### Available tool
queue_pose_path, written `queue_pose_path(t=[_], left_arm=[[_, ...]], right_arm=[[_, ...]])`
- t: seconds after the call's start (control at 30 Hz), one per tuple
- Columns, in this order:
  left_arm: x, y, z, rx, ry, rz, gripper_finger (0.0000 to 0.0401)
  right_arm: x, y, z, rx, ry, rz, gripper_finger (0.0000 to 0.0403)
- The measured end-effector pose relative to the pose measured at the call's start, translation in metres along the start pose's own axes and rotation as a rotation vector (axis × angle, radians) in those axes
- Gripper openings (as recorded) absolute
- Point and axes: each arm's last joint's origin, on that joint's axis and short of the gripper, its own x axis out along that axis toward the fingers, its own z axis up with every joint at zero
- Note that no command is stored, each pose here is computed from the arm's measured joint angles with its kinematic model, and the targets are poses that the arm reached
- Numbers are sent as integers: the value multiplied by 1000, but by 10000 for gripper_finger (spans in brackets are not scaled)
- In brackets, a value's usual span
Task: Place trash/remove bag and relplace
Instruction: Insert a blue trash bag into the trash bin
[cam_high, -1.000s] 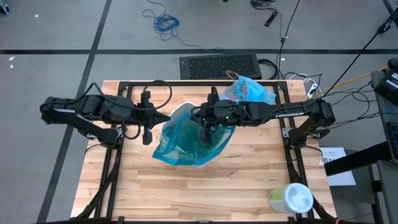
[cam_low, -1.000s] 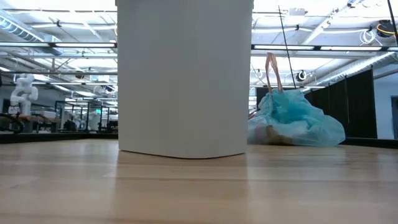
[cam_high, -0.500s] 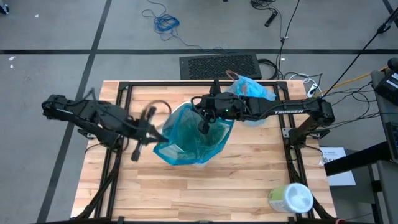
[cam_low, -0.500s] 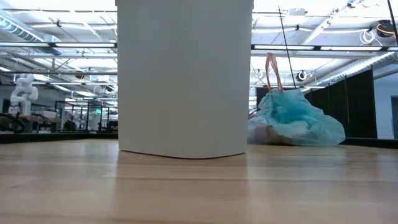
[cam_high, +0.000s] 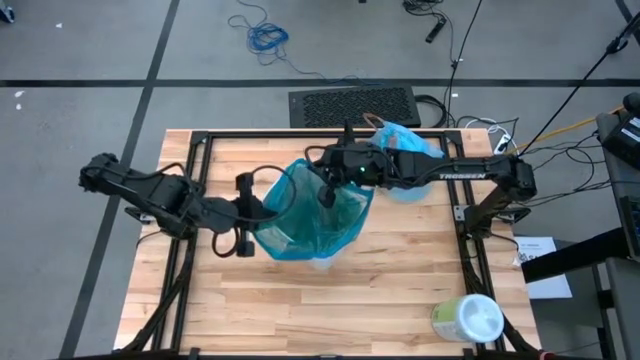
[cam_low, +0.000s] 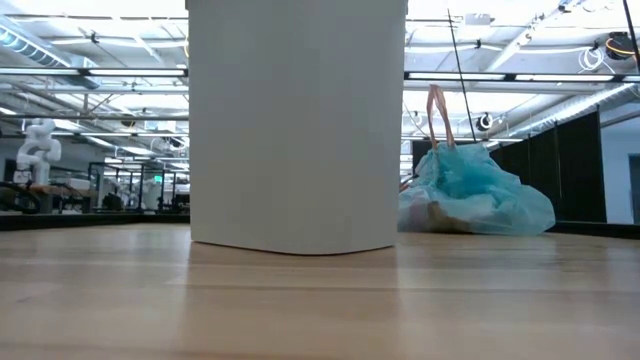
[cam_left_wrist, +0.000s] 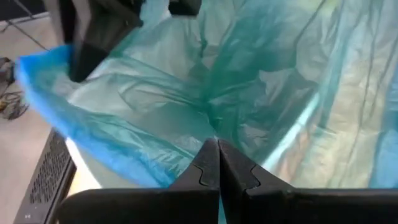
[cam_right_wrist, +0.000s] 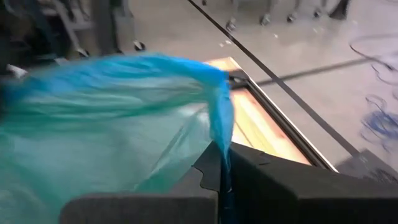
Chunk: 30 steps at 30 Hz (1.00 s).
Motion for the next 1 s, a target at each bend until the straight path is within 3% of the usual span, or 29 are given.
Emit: queue_pose_path(t=[0.2,0.43,0.83,1.0], left_arm=[[-14,4,-2,-64,-37,56,0],[-19,6,-17,-127,61,176,0],[-29,-14,-17,-138,17,97,0],[-33,-18,-19,-140,-6,141,0]], right_arm=[[13,-11,-7,20,51,-36,0],[16,-10,-9,28,52,-35,0],[15,-10,-9,25,52,-35,0],[15,-10,-9,25,52,-35,0]])
